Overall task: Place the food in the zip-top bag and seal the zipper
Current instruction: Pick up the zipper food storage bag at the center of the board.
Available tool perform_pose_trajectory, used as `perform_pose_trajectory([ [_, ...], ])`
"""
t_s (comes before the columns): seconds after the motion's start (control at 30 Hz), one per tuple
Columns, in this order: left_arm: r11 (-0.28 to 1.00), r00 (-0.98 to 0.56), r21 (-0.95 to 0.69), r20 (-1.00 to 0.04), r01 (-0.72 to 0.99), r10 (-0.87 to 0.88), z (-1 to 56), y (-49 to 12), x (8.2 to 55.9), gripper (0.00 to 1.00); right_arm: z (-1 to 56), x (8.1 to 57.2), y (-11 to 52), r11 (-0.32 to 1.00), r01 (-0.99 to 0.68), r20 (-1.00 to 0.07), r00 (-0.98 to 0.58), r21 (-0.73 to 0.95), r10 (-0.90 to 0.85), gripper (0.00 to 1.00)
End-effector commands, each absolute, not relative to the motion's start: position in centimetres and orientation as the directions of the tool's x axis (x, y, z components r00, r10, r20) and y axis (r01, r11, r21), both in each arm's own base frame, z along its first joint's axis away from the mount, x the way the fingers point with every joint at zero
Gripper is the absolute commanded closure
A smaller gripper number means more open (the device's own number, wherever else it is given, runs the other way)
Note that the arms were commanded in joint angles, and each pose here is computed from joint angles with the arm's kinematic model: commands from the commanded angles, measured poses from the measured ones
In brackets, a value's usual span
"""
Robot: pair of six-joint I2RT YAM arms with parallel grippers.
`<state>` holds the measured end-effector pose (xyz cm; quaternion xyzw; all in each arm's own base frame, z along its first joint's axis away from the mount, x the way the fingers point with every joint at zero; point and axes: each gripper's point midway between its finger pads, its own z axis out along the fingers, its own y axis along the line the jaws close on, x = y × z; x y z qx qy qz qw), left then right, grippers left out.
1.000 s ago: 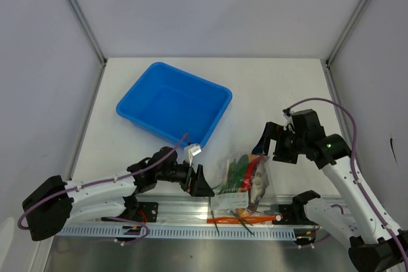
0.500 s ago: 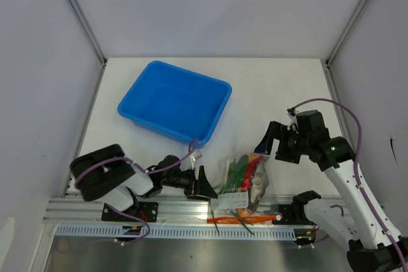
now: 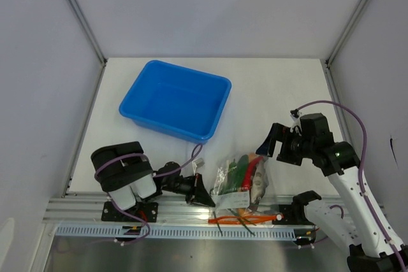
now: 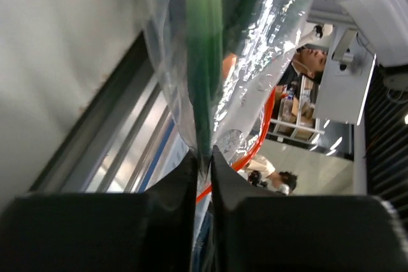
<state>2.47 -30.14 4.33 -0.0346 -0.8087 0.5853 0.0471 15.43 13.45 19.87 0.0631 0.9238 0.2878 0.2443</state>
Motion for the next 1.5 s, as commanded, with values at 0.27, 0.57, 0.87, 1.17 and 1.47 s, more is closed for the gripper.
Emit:
perform_pose_trajectory([
  [0.27, -0.038, -0.928, -0.933, -0.359, 0.357, 0.099, 14.0, -31.8, 1.8, 1.00, 21.6, 16.2, 13.1, 0.834, -0.076, -0.490, -0.837, 0.546, 0.244, 0.01],
  [0.57, 0.181, -0.724, -0.712, -0.690, 0.678, -0.003, 22.4, -31.8, 8.4, 1.00, 23.0, 16.8, 13.8, 0.813, -0.248, -0.617, -0.769, 0.527, 0.166, 0.01],
  [0.87, 0.180, -0.713, -0.702, -0.701, 0.689, -0.005, 25.4, -33.3, 12.9, 1.00, 26.3, 14.6, 16.7, 0.684, -0.458, -0.704, -0.701, 0.567, 0.115, 0.01],
  [1.17, 0.129, -0.675, -0.678, -0.734, 0.724, -0.067, 30.7, -35.2, 18.0, 1.00, 26.2, 13.6, 18.0, 0.638, -0.540, -0.722, -0.691, 0.548, 0.035, 0.05],
  [1.47, 0.037, -0.649, -0.664, -0.740, 0.747, -0.173, 37.6, -37.1, 21.9, 1.00, 26.4, 14.2, 17.1, 0.675, -0.581, -0.786, -0.618, 0.454, -0.004, 0.01],
])
